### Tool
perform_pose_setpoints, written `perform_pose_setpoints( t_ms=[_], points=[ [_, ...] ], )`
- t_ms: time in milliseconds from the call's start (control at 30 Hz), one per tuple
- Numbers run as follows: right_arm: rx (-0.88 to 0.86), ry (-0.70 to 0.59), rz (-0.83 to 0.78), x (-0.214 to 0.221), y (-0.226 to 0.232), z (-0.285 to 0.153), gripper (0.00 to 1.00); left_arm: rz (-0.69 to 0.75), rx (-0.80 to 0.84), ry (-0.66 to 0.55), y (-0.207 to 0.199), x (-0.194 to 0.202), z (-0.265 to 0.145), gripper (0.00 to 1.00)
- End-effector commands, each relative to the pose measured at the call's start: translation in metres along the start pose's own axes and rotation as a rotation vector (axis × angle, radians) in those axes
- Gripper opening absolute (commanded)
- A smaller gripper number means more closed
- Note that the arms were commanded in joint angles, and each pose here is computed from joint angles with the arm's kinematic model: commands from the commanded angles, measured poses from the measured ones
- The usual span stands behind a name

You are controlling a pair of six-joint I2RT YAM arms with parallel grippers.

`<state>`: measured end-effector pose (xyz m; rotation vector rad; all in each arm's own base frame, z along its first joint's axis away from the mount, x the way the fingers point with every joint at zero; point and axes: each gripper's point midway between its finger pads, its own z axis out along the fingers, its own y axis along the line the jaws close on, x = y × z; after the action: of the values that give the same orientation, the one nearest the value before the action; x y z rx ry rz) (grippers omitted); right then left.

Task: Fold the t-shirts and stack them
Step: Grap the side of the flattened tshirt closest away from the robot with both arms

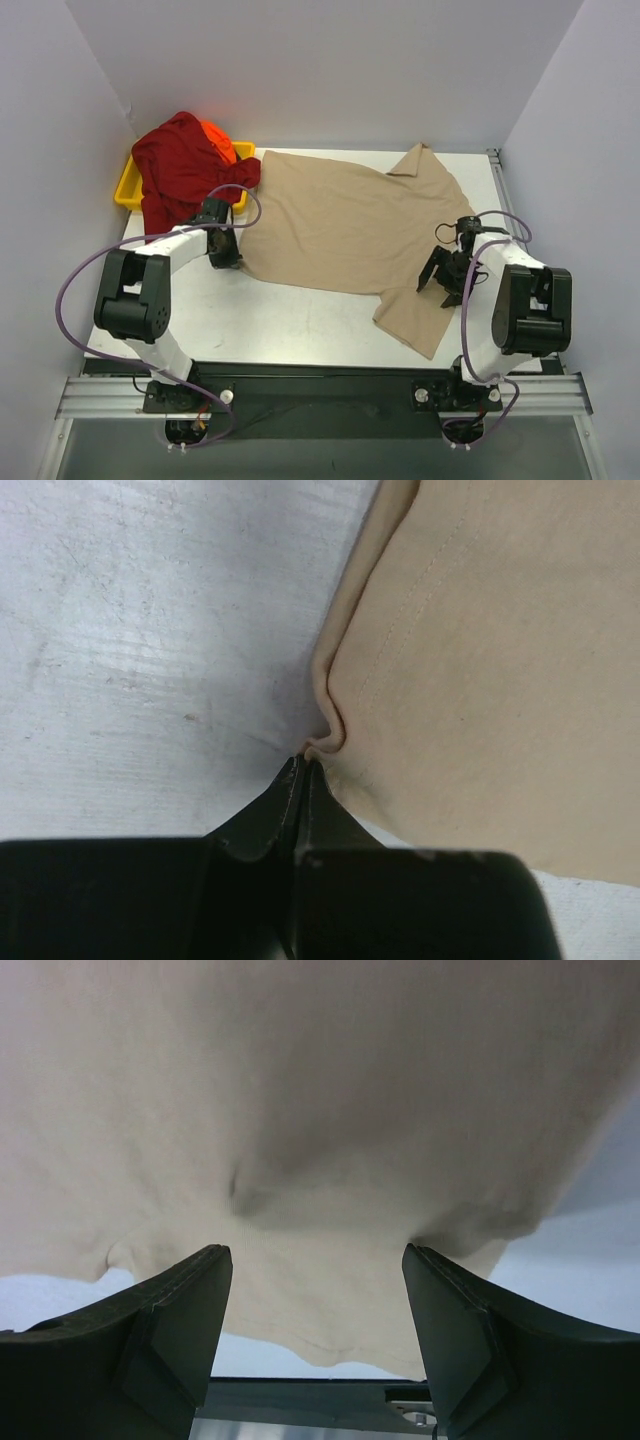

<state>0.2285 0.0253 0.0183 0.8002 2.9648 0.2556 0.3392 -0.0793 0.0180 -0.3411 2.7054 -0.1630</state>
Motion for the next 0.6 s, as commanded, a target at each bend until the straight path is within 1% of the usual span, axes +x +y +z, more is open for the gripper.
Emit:
perform_pose_setpoints(
  t_ms=[0, 67, 300, 567],
  points=[
    [0.063, -0.021, 0.005, -0.018, -0.001, 0.002, 0.70, 0.007, 0.023, -0.040, -0.003, -0.020, 0.004, 0.00],
    [0.084, -0.019, 0.010, -0.026, 0.000, 0.006, 0.70, -0.002, 0.017, -0.039, 0.001, -0.023, 0.006, 0.00],
    [0.123, -0.018, 0.017, -0.051, 0.006, 0.017, 0.70, 0.002, 0.054, -0.039, -0.003, -0.038, 0.013, 0.00],
    [0.122, -0.016, 0.011, -0.081, 0.020, 0.023, 0.70, 0.021, 0.089, -0.071, -0.017, -0.072, 0.017, 0.00]
  ],
)
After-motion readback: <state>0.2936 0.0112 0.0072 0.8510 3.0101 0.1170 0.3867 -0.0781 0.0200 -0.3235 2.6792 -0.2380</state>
